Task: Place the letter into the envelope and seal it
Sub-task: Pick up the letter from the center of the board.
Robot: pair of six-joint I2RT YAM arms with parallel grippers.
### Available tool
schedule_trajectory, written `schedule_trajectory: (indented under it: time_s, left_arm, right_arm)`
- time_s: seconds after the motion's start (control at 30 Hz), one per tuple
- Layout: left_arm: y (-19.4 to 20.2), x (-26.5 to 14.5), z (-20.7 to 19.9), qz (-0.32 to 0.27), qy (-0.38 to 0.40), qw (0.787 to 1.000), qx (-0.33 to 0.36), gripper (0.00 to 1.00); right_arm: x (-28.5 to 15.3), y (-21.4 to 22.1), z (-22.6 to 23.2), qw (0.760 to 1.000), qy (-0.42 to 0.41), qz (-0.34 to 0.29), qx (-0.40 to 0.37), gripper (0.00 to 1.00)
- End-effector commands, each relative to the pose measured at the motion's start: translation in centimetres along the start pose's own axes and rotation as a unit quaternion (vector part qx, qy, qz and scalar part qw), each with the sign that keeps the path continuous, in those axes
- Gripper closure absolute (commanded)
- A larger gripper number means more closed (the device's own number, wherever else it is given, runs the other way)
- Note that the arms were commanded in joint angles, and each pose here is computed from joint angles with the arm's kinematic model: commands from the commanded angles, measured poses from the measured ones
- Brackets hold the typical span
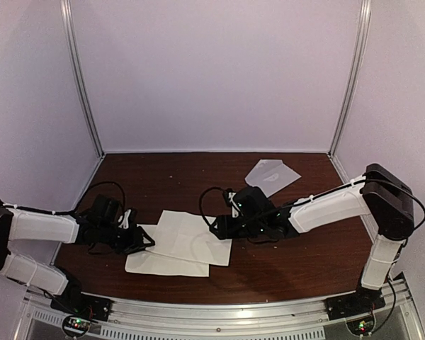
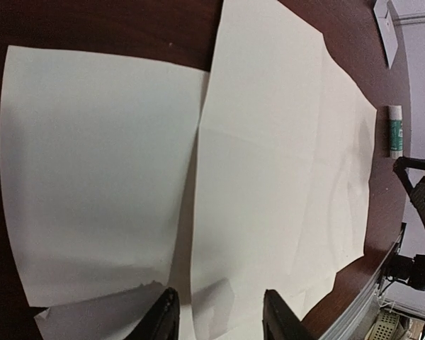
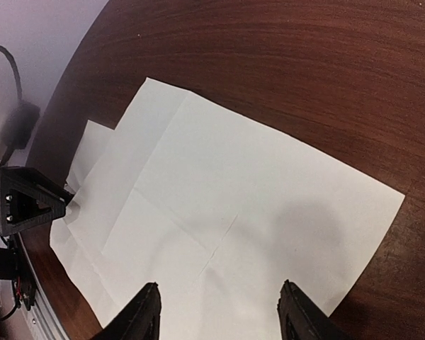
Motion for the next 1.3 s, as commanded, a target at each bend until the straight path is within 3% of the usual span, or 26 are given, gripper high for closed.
schedule_trajectory:
  time_s: [0.0, 0.5, 0.83, 0.93, 1.13, 1.27]
  left_arm:
    - [-0.6, 0.5, -0.7, -0.009, 0.027, 1.0, 0.008, 0.59]
    - [-0.3, 1.4, -0.1, 0.002, 0.028, 1.0, -0.01, 0.66]
    - [-0.8, 1.0, -0.7, -0.016, 0.039, 0.999, -0.011, 0.98]
    - [-1.3, 0.3, -1.7, -0.029, 0.049, 0.998, 0.002, 1.0]
    - [-4.1, -3.0, -6.5, -0.082, 0.056, 0.99, 0.099, 1.0]
    - [-6.7, -6.6, -11.9, -0.127, 0.075, 0.966, 0.214, 1.0]
  right_arm:
    - [0.4, 0.6, 0.2, 1.0, -0.001, 0.004, 0.003, 0.42]
    - [0.8, 0.3, 0.3, 1.0, 0.003, 0.005, -0.003, 0.42]
    - [-1.0, -0.5, 0.4, 0.999, 0.004, -0.034, 0.008, 0.42]
    - [-2.5, -1.5, 0.6, 0.998, 0.007, -0.067, 0.011, 0.42]
    - [-5.6, -3.5, -0.7, 0.993, 0.028, -0.115, 0.024, 0.41]
    - [-7.9, -4.8, -1.7, 0.988, 0.035, -0.146, 0.019, 0.39]
Point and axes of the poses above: each gripper's point midway between its finger pads, its own x axis out along the fingers, its own z axis along the line the jaws close on, y = z × x, the point moved 9 cm from there along -x, back along the fingers, and after that the axes turned 8 degrees about -x, right-handed, at the moved point
